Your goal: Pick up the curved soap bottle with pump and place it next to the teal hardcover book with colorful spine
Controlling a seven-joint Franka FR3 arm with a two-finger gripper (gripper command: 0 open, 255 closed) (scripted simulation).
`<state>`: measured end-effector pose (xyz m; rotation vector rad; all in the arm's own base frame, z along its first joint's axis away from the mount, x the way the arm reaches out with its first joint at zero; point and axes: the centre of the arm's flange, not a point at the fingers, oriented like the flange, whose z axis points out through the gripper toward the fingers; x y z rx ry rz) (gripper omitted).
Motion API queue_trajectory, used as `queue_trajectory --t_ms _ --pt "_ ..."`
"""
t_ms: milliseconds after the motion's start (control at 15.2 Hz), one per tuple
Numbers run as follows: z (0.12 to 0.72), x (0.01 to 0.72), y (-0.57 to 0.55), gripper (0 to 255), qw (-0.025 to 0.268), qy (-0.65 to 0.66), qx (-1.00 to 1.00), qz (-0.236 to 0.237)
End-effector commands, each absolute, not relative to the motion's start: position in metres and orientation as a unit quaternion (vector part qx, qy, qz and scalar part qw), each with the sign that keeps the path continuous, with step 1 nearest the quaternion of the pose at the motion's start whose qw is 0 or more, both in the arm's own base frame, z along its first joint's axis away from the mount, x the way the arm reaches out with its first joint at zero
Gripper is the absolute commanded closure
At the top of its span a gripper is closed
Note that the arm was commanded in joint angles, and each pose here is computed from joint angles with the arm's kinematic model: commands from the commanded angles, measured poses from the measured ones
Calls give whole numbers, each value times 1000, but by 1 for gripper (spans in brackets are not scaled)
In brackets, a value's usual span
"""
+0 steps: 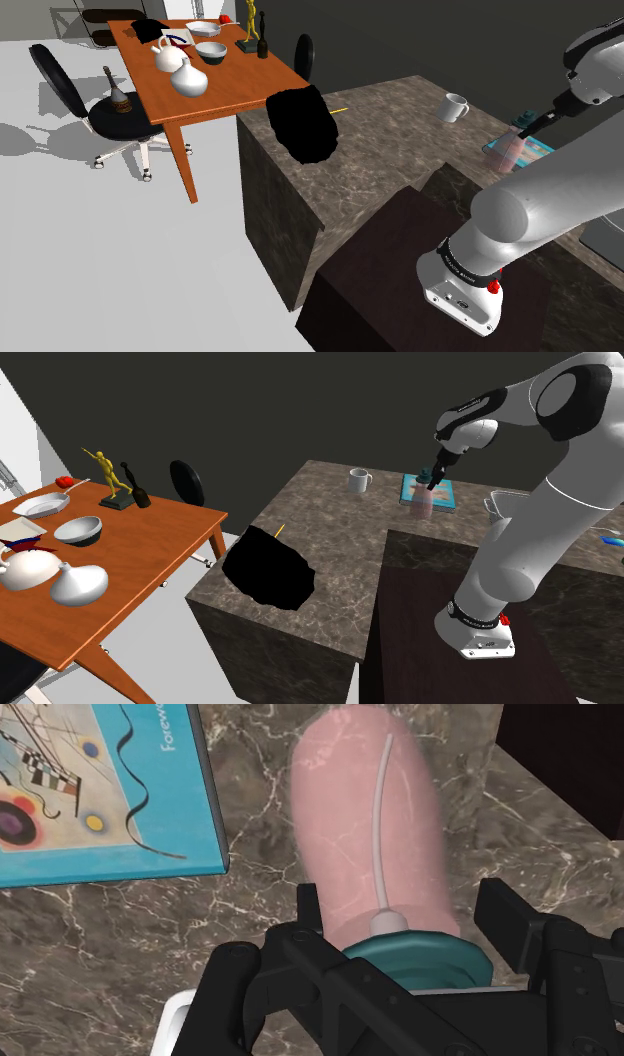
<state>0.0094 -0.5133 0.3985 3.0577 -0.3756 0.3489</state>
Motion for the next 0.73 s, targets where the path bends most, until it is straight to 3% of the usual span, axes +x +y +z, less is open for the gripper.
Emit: queue_trajectory --t_ms 0,528,594,660 --pt "388 9 -514 255 21 -121 986 113" --pt "385 9 -514 255 21 -121 986 113" --pt "385 9 -514 0 21 -121 986 113" --pt "385 9 -514 0 21 -121 986 113"
